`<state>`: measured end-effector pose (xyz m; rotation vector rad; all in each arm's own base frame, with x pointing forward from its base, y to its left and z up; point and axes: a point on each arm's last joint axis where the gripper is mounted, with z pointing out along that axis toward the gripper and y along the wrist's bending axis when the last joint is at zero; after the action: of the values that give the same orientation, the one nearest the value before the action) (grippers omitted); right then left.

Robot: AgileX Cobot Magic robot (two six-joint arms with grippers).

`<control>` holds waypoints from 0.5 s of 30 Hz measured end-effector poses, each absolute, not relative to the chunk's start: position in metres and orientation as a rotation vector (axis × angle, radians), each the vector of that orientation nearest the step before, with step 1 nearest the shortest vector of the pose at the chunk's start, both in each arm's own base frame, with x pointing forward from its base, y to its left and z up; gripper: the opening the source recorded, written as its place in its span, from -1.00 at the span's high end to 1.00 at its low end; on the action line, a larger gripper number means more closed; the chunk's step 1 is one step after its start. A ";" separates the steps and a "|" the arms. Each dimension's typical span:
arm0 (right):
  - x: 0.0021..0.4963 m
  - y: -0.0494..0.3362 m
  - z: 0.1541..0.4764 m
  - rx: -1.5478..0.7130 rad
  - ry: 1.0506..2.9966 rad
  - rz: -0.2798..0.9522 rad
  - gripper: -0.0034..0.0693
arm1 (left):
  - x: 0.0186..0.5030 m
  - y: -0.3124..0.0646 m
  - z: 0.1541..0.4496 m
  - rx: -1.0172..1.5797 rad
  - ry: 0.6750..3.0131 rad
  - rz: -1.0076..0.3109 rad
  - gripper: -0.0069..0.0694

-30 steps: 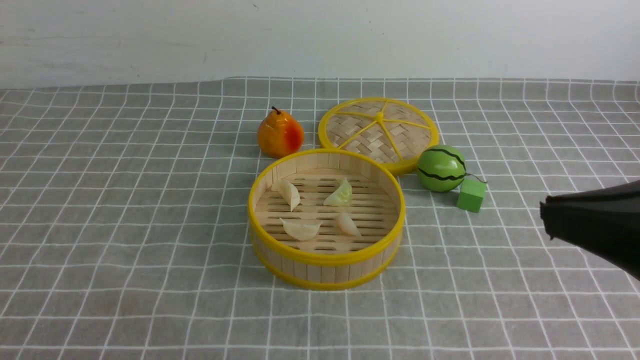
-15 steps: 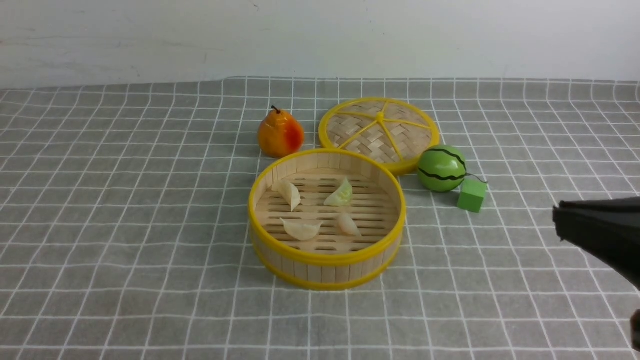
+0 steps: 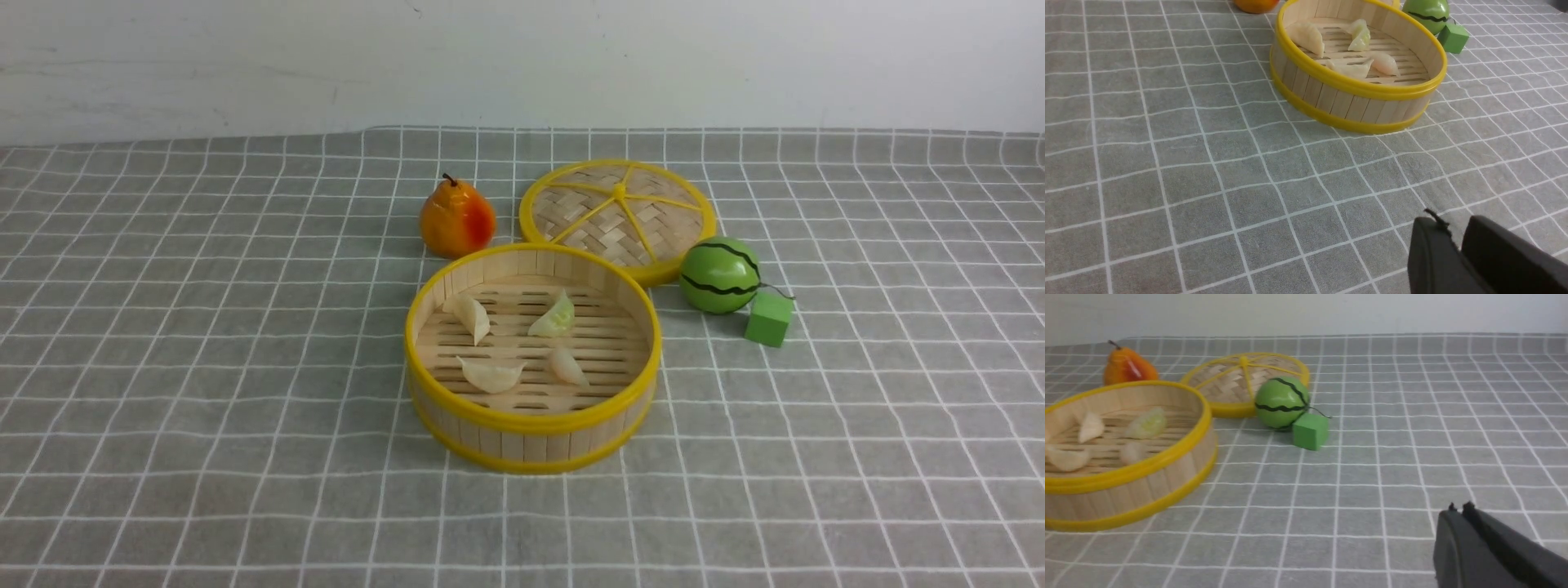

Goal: Put the dumplings into the steamer on the table with the grey tablecloth.

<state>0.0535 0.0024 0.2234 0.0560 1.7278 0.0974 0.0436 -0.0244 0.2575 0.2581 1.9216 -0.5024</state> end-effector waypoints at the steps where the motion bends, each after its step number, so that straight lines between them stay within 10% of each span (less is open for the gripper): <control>1: 0.052 0.001 0.215 0.074 1.727 0.082 0.92 | 0.044 -0.024 0.258 0.258 1.922 -0.502 0.53; 15: 0.053 0.000 0.174 0.126 1.853 0.081 0.92 | 0.044 -0.024 0.258 0.258 1.922 -0.502 0.49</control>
<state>0.0529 0.0000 0.1740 0.1258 1.8529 0.0807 0.0436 -0.0244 0.2575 0.2581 1.9216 -0.5024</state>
